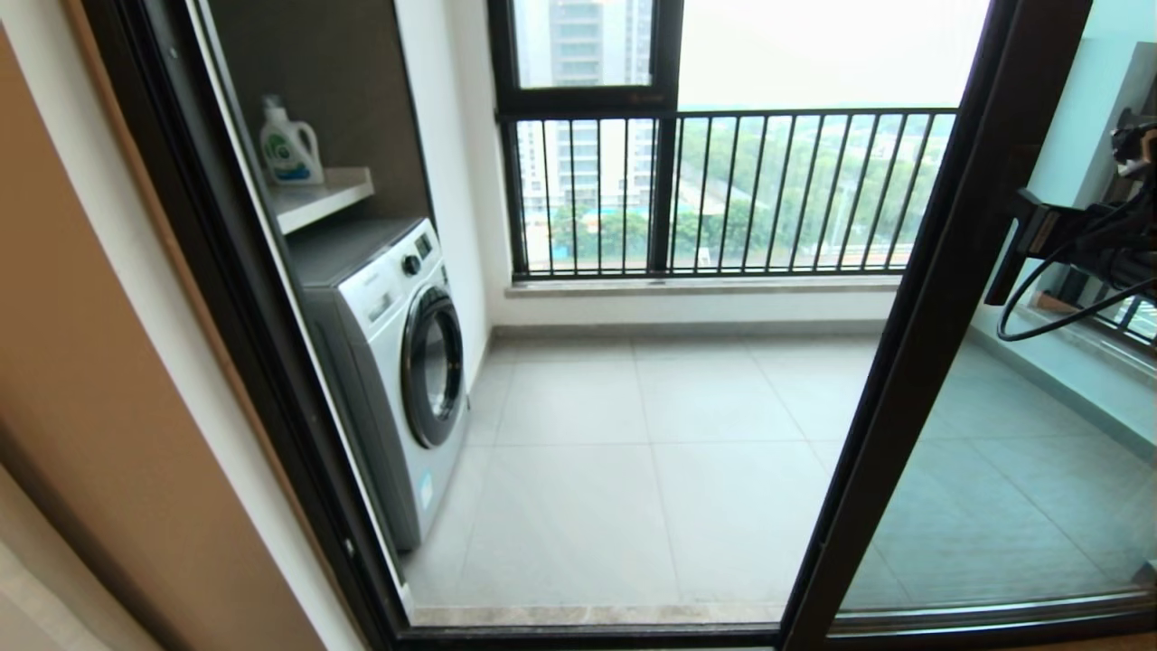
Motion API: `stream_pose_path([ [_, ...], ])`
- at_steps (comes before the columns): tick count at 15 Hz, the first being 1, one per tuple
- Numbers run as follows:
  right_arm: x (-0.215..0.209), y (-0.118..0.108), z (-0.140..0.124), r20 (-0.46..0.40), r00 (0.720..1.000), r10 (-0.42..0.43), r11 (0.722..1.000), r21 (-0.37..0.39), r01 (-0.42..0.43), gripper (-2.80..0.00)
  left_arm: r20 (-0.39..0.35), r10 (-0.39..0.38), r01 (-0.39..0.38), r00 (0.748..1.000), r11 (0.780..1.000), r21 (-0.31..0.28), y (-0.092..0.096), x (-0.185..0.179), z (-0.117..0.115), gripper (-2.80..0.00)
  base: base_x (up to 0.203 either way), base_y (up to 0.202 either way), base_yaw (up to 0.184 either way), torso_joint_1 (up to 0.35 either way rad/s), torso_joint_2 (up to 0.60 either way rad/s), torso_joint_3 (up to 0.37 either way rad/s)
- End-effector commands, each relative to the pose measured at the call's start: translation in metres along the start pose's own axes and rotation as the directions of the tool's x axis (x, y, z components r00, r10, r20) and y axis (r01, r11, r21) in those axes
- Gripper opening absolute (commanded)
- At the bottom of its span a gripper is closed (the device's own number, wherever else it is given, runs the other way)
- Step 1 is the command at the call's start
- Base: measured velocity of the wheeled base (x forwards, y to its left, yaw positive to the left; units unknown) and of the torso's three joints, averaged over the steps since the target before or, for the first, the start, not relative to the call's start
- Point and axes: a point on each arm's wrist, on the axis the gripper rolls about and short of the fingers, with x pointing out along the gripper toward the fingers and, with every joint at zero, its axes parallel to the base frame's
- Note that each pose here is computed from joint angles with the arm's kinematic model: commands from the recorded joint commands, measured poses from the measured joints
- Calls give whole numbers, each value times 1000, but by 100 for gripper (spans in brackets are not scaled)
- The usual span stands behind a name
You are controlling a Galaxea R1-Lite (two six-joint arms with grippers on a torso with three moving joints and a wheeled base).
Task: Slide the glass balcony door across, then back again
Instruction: Close the slid door
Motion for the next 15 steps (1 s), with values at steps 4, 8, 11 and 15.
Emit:
stream_pose_path([
  [4,-6,20,6,26,999,48,999,-4,-48,-280,-2,1,-1,1000,1000,0,0,0,0,-280,0,0,0,0,0,0],
  [8,-11,41,9,31,997,70,998,-3,-70,-280,-2,1,-1,1000,1000,0,0,0,0,-280,0,0,0,0,0,0],
  [11,-15,61,9,30,995,96,995,-2,-95,-280,-1,1,-1,1000,1000,0,0,0,0,-280,0,0,0,0,0,0],
  [15,-18,88,5,18,991,132,991,-1,-132,-280,-1,1,-1,1000,1000,0,0,0,0,-280,0,0,0,0,0,0],
])
